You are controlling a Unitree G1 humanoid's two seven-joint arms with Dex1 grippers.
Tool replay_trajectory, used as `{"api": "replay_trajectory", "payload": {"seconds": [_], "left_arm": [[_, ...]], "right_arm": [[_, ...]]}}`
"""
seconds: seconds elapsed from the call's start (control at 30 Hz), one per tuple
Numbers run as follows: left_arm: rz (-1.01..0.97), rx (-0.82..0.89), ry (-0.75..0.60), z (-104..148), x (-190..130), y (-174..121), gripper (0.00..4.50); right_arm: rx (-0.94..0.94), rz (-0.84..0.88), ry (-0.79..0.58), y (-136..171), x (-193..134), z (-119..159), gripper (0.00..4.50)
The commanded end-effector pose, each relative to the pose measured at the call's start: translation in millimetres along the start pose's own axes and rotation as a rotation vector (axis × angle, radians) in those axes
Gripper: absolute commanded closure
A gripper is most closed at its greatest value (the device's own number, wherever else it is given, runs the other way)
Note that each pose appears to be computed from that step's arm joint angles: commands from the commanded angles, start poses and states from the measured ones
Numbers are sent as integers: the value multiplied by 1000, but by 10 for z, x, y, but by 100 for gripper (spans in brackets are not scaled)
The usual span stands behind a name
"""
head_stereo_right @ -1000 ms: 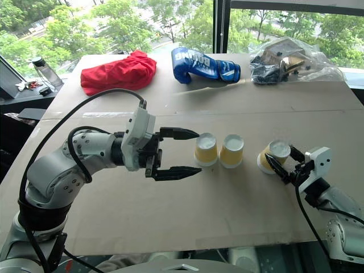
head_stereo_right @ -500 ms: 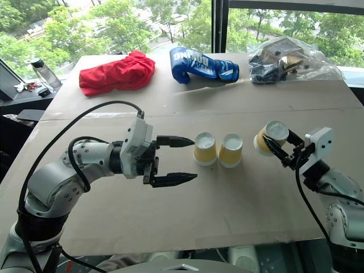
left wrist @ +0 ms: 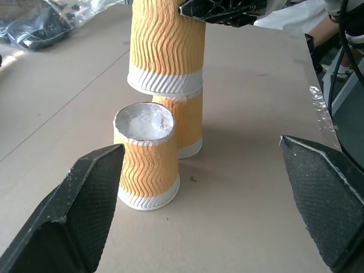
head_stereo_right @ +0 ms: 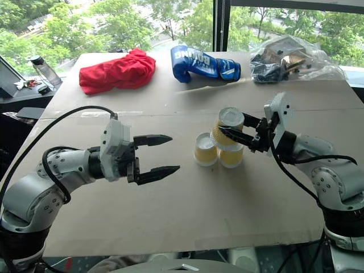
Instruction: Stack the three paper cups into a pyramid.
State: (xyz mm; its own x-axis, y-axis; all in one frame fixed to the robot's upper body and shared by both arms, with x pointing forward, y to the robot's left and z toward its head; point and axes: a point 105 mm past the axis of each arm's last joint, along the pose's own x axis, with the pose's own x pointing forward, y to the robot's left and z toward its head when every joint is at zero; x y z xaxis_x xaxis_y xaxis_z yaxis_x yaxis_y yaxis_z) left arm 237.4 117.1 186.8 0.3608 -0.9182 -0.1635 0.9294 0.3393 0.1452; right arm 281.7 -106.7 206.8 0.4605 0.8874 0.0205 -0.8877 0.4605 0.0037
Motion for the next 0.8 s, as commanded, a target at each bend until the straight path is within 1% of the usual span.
{"api": "replay_trajectory", "payload": {"seconds": [0.03, 0.23, 0.47, 0.5, 0.53, 0.6, 0.63, 0.7, 0.8], "left_arm": [[9, 57, -32, 129, -23, -35, 0], [19, 52, -58, 148, -22, -47, 0], [14, 50, -59, 130, -14, -60, 0], [12, 50, -60, 128, -12, -61, 0], [12, 50, -60, 127, -10, -62, 0], [10, 49, -61, 125, -10, -64, 0], [10, 49, -61, 124, -11, -65, 0], [11, 43, -60, 106, -19, -67, 0], [16, 12, -81, 71, -55, -87, 0]], "right_arm": [[-38, 46, 7, 61, 29, 94, 259], [-56, 65, 34, 61, 70, 103, 259], [-100, 29, 43, -11, 76, 115, 259], [-107, 21, 39, -25, 78, 124, 159], [-112, 16, 35, -34, 80, 129, 127], [-114, 13, 31, -40, 81, 136, 18], [-116, 13, 28, -40, 80, 142, 7], [-114, 11, 9, -36, 55, 189, 7], [-103, 5, -1, -1, -81, 242, 7]]}}
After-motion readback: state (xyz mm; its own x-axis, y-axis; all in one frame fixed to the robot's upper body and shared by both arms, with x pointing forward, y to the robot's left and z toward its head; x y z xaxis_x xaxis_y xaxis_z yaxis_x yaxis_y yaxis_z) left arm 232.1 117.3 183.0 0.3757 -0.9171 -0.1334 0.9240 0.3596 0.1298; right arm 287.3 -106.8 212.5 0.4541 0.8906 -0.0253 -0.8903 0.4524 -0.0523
